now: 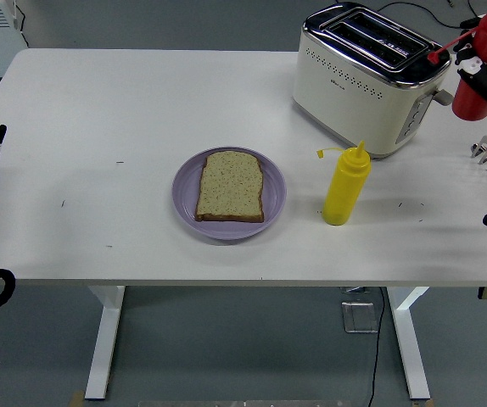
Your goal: Pick up the cup,pour liquid into bread,place the cup on the desk
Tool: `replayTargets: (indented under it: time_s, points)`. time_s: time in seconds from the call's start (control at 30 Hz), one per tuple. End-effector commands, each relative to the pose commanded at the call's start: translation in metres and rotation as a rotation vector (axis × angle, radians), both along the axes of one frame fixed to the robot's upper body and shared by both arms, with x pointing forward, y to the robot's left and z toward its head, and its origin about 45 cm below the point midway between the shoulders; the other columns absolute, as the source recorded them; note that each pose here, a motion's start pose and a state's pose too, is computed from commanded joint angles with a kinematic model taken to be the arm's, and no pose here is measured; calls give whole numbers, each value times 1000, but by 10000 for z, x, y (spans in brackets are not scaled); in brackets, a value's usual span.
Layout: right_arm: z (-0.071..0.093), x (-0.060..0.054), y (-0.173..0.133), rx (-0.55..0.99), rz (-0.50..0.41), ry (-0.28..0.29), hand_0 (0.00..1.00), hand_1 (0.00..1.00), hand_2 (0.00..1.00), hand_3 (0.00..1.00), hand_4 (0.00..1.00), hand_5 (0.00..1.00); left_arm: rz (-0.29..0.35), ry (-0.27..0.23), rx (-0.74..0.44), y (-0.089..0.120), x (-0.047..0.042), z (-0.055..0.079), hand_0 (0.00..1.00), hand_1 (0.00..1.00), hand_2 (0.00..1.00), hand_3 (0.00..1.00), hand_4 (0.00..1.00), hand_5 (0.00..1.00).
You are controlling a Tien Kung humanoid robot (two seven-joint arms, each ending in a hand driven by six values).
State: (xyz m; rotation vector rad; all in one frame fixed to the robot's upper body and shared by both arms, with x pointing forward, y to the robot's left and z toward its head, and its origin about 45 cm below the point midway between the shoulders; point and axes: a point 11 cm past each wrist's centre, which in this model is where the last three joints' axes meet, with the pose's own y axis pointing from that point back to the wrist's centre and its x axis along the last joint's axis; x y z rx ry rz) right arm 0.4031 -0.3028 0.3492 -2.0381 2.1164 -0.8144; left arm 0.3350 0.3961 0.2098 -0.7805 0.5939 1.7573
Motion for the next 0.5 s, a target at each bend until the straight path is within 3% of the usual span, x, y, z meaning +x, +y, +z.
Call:
replayTargets:
  time_s: [0.33, 0.5]
  points:
    - [425, 131, 527, -405, 30, -132, 126, 182, 330, 421, 402, 128, 5, -4, 0, 18, -1, 13, 790, 747, 748, 709, 505, 989]
    - [474, 157, 896, -642, 53, -205, 126, 182, 330, 421, 402, 128, 10, -5, -1, 31, -6, 17, 790, 747, 748, 709, 505, 989]
